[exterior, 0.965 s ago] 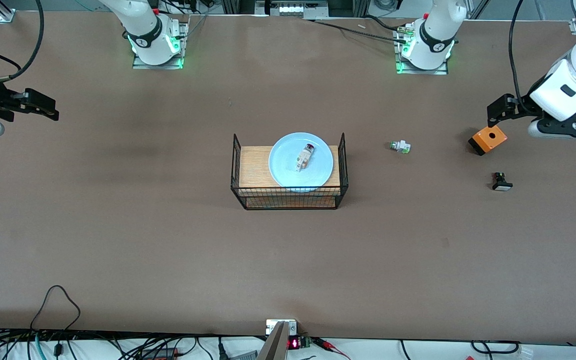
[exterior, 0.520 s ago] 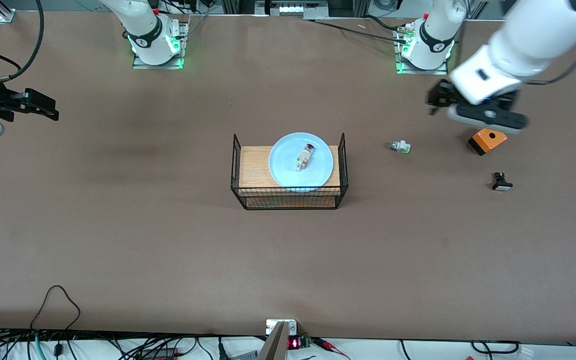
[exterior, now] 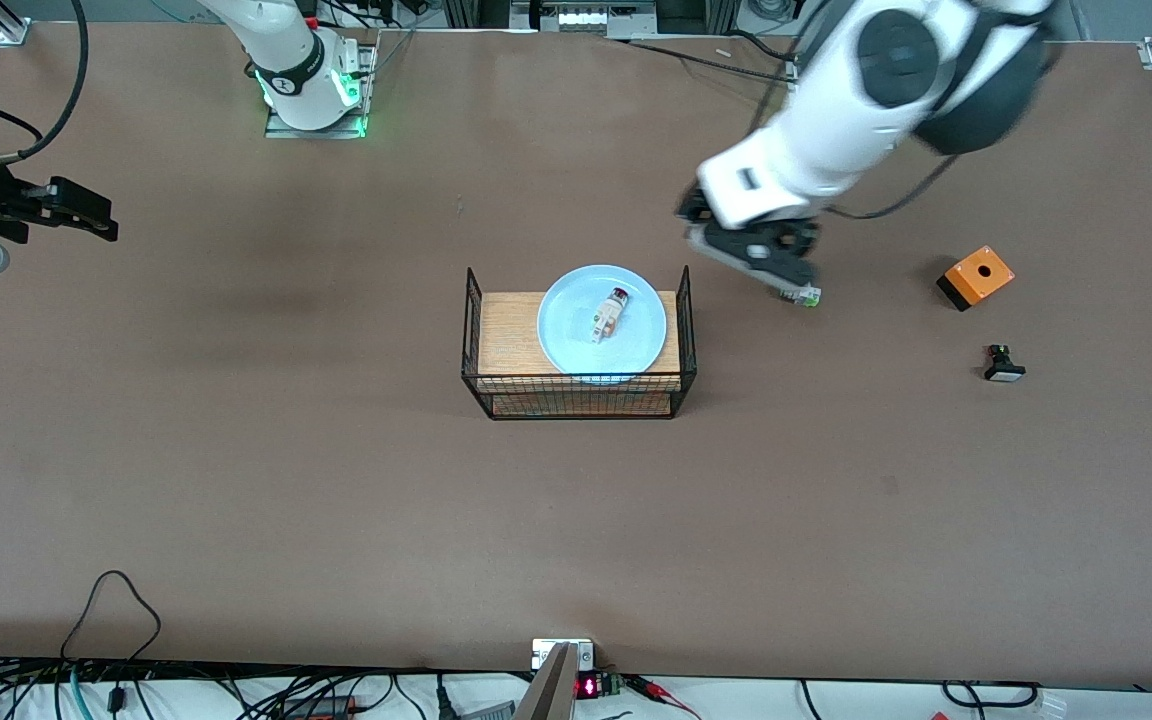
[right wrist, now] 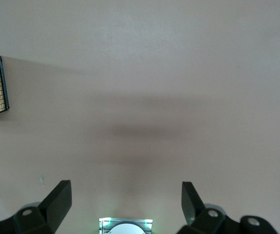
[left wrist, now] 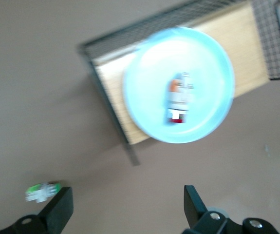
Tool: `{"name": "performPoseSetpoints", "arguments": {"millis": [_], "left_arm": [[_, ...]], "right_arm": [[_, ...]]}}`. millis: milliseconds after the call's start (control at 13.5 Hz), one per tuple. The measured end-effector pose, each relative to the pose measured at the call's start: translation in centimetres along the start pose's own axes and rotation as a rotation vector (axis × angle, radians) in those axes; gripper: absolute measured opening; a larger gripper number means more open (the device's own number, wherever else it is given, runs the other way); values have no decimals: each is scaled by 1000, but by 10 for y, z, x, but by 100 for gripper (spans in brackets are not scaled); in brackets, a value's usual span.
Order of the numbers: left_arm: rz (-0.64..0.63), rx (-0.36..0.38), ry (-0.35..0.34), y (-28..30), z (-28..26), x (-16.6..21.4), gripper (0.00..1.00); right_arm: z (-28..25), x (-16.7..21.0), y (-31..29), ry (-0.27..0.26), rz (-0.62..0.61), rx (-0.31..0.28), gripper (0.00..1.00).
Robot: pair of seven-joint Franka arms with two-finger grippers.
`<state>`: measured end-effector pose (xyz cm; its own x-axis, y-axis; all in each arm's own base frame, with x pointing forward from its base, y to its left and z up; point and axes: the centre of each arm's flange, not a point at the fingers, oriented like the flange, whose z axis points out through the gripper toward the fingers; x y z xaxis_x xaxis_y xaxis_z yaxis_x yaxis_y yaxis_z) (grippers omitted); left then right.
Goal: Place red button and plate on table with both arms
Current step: 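Reach the left gripper down to the plate and grasp the red button, then lift the button with the left gripper while the right gripper approaches the plate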
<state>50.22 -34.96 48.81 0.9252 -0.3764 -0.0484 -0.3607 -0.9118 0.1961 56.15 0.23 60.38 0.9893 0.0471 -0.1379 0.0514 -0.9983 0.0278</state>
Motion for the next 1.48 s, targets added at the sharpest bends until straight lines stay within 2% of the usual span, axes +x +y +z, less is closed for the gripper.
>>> {"name": "performPoseSetpoints", "arguments": {"millis": [223,445,816,965,1113,1336,1484], "left_arm": [[46,-13,52,40,39,24,100],[47,-24,109,44,77,48,100],[59,-19,81,51,112,52,100],[72,-5,62,54,126,52,100],[99,46,55,51,138,54,100],[114,55,80,54,152,58,95],[116,53,91,55,156,60,72]], "right_arm": [[0,0,0,0,0,0,100],[1,1,0,0,0,0,100],[40,29,1,-49,4,-4,100],[43,31,0,-53,14,7,100],[38,30,-7,-45,96,16,100],[34,28,-59,-39,294,3,100],[32,24,-98,-33,475,-9,100]]}}
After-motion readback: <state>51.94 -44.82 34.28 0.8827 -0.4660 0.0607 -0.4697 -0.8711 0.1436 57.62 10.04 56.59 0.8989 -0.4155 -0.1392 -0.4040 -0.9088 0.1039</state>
